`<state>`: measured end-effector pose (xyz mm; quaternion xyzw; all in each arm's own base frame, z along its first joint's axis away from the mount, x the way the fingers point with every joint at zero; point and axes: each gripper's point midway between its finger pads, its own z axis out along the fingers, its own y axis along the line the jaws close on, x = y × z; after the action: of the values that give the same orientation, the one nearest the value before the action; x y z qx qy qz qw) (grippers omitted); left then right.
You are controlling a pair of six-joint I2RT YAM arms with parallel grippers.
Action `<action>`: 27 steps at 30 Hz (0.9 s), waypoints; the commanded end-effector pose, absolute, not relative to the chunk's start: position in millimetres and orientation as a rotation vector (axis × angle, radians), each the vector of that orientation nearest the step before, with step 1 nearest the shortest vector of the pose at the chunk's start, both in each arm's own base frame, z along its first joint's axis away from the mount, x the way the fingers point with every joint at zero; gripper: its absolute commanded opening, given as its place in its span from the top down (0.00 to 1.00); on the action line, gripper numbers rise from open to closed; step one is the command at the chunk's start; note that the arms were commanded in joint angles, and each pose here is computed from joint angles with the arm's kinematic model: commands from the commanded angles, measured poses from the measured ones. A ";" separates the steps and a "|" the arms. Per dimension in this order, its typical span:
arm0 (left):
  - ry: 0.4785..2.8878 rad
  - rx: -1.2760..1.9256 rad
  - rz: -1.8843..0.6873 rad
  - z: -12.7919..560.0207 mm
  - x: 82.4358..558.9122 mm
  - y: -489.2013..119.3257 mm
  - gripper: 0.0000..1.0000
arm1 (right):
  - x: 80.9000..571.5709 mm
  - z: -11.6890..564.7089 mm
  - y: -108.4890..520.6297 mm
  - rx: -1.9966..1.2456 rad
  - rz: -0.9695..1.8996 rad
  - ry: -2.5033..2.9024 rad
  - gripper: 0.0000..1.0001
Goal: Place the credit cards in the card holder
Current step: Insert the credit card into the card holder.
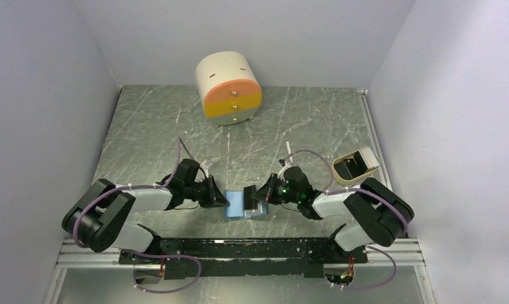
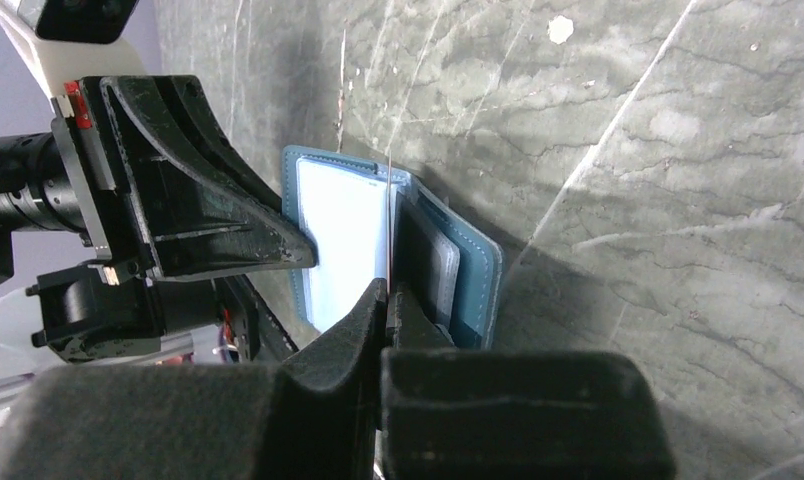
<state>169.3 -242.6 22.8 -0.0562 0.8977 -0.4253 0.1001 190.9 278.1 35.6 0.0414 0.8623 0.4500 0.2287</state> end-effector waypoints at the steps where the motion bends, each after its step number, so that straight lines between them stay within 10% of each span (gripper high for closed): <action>1: 2.643 -0.149 -1.268 22.2 171.7 -243.4 0.90 | 181.3 31.9 282.9 0.095 1.281 2.374 1.00; 27: 2.618 -0.170 -1.299 25.1 169.5 -243.8 0.87 | 170.7 36.7 290.5 0.175 1.383 2.349 1.00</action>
<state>169.0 -241.6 19.8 -0.0642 0.8968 -0.4265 0.0986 169.6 287.0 33.9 0.0579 0.8502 0.4843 0.1979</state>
